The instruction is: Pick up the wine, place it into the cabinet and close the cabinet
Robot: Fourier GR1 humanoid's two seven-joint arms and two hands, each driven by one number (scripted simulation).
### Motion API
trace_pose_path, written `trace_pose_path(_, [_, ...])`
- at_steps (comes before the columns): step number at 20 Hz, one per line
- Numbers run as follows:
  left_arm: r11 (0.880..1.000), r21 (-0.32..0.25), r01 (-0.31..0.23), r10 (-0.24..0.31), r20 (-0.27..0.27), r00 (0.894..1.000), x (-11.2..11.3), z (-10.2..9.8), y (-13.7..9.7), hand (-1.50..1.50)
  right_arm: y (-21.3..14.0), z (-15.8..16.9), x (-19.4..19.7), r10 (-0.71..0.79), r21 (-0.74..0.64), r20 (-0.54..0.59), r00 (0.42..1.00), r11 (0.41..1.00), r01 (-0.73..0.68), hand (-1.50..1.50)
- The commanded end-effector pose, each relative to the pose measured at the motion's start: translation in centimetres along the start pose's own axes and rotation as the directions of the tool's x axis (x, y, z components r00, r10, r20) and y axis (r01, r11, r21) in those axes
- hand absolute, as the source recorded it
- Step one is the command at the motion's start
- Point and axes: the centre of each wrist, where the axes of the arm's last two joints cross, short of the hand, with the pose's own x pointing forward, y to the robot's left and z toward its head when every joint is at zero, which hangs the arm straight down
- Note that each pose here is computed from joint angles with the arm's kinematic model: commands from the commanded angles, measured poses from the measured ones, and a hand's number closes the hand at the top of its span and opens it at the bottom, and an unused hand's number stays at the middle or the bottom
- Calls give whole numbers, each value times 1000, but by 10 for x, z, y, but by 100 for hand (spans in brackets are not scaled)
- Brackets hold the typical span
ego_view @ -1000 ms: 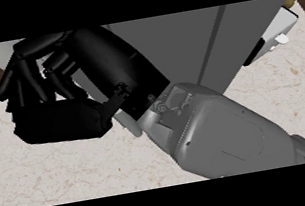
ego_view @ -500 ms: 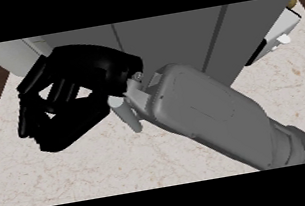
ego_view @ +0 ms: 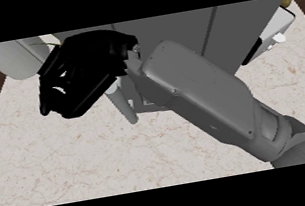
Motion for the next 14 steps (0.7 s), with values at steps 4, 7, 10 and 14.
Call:
trace_pose_path(4, [1000,-24,-16,17,38,999,9,5,15,-150,-40,7,-26,-94,29,72,993,995,93,150])
trace_pose_path(7, [1000,-10,-6,6,42,999,0,4,11,-150,-31,0,-7,-125,11,78,989,992,124,150])
trace_pose_path(10, [1000,-22,-12,14,59,998,4,-4,10,-150,-58,21,-36,-149,-16,79,986,988,151,150])
trace_pose_path(14, [999,-36,-16,18,57,998,5,-6,10,-150,-64,24,-26,-119,-136,126,985,981,136,150])
